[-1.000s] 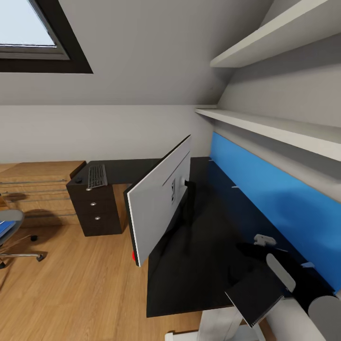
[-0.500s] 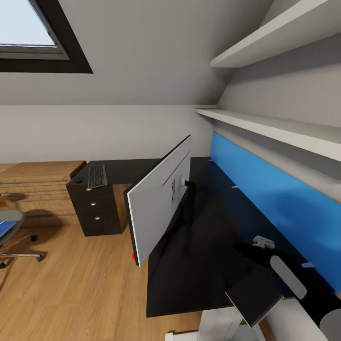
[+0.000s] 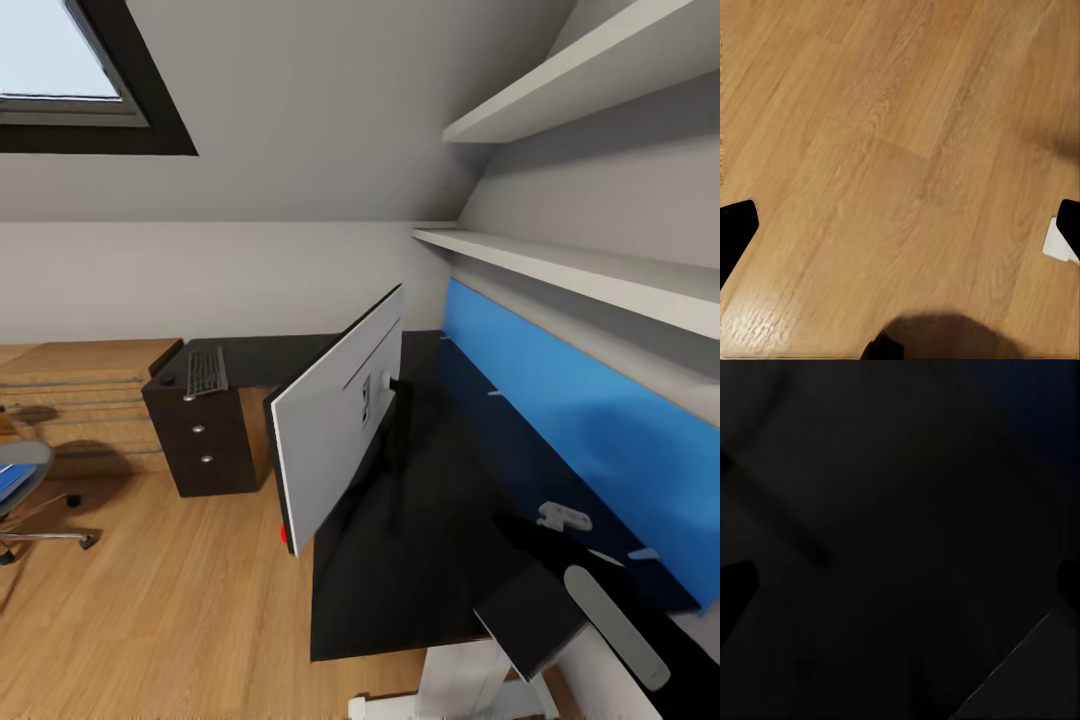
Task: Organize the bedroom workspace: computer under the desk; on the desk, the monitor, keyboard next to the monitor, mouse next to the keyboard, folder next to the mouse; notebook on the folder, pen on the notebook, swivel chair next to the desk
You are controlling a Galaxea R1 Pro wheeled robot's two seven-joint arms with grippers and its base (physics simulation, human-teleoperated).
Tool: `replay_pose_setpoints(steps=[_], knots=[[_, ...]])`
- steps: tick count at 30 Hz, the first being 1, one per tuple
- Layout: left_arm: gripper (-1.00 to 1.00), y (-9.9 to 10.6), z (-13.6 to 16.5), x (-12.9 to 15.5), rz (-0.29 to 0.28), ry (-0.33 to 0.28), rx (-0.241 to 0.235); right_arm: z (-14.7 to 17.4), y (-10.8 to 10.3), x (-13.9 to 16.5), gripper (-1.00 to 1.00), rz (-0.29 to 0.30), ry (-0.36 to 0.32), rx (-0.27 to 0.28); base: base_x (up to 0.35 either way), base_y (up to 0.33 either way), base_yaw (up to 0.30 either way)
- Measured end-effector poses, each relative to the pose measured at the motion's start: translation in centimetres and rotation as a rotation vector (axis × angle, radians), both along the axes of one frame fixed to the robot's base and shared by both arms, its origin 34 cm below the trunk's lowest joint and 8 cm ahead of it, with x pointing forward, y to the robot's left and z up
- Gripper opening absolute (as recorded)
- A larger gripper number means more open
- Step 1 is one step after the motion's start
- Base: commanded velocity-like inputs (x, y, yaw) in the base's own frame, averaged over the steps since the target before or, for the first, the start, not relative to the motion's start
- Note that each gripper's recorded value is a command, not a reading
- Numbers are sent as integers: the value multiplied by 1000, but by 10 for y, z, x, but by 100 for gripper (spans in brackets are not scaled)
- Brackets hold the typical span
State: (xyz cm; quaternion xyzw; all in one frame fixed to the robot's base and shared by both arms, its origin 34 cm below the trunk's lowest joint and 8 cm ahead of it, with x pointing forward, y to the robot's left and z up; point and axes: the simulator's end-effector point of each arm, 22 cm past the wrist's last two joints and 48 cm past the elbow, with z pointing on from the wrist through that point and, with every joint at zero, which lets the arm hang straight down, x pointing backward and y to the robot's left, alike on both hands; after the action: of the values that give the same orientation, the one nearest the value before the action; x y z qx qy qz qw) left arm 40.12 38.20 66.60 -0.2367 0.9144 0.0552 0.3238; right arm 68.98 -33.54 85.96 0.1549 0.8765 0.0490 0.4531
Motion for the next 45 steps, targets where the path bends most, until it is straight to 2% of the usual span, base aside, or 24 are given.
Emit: replay_pose_setpoints(steps=[2,7,9,14,21,26,27,32,33,41,45], knots=[[100,0,-3,-3,2,8,-1,9,2,3,100,-9,-32,5,-283,0,0],[100,0,-5,-5,3,14,0,16,5,5,100,-16,-61,14,-311,0,0],[100,0,-5,-5,5,10,2,17,6,5,100,-17,-64,16,-326,0,0],[100,7,-1,-1,26,-44,29,15,7,4,100,-19,-64,21,-332,0,0],[100,8,-1,-1,27,-47,32,15,8,4,100,-19,-64,23,-328,0,0],[100,8,0,0,28,-49,32,13,8,4,100,-23,-63,30,-62,0,0],[100,8,3,3,28,-58,33,11,16,4,100,-24,-62,63,-16,0,0],[100,8,4,7,30,-72,32,7,34,6,100,-43,-71,158,-9,0,0],[100,8,3,8,30,-73,32,7,36,8,100,-60,-78,196,-3,0,0],[100,4,-8,10,33,-78,27,2,29,12,100,-144,-91,362,-1,0,0],[100,3,-15,10,33,-78,25,-14,25,10,100,-174,-70,404,0,0,0]])
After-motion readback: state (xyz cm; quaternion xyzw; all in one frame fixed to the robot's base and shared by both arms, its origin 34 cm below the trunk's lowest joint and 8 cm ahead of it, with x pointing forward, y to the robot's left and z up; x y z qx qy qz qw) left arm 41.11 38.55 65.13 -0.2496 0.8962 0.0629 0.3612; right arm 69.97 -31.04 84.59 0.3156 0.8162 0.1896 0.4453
